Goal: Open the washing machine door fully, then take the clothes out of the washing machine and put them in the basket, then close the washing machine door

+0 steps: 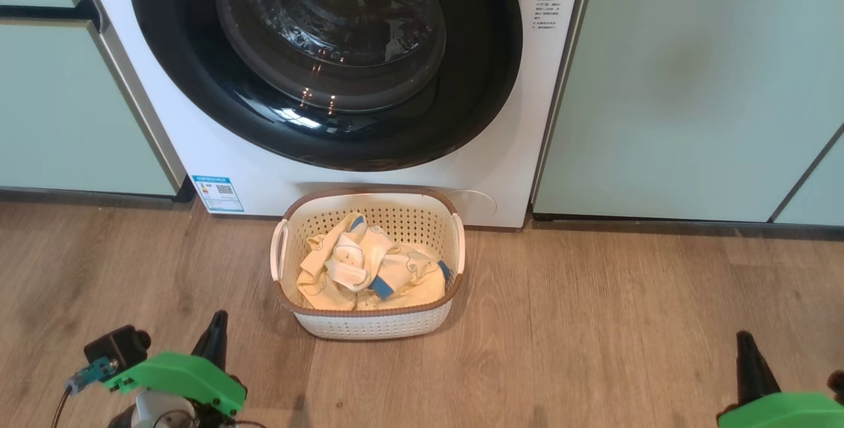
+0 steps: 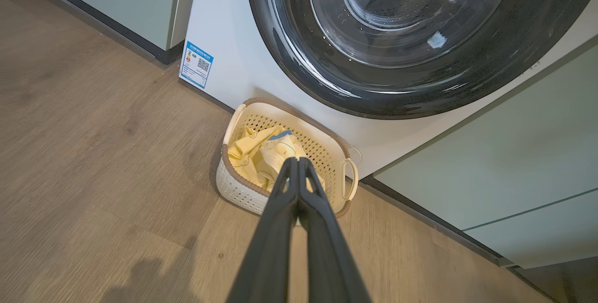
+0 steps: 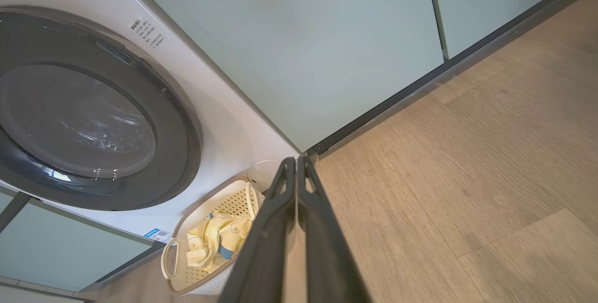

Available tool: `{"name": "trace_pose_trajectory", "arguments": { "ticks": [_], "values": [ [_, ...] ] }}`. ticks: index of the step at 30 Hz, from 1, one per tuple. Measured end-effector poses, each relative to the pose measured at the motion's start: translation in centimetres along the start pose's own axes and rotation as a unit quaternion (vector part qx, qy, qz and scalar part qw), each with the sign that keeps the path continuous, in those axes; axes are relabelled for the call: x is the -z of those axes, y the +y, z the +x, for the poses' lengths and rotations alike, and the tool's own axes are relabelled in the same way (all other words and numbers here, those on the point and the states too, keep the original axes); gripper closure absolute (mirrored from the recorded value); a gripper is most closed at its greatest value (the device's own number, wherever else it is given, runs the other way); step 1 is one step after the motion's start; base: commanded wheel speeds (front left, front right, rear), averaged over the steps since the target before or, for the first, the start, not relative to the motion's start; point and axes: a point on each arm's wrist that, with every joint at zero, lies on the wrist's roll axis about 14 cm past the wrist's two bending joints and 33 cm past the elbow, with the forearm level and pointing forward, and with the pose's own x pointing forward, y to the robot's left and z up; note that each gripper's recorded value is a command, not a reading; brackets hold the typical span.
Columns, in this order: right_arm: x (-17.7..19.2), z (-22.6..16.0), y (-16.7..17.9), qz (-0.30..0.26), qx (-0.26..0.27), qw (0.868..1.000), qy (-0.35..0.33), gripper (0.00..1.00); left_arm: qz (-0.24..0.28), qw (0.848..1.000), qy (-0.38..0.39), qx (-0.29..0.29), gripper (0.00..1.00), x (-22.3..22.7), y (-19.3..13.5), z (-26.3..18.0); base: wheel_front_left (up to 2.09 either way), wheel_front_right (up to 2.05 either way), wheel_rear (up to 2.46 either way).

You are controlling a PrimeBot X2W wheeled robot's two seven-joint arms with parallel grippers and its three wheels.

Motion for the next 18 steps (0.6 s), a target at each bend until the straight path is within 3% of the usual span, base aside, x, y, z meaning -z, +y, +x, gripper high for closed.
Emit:
{"name": "trace_pose_trajectory", "arguments": {
  "ticks": [18],
  "values": [
    [-0.58,0.70,0.47,0.094,0.000,0.996,0.000,1.00,-0.099,0.995,-0.013,-0.005,1.00,-0.97,-0.09,-0.11,0.00,0.00,0.00]
  ]
}}
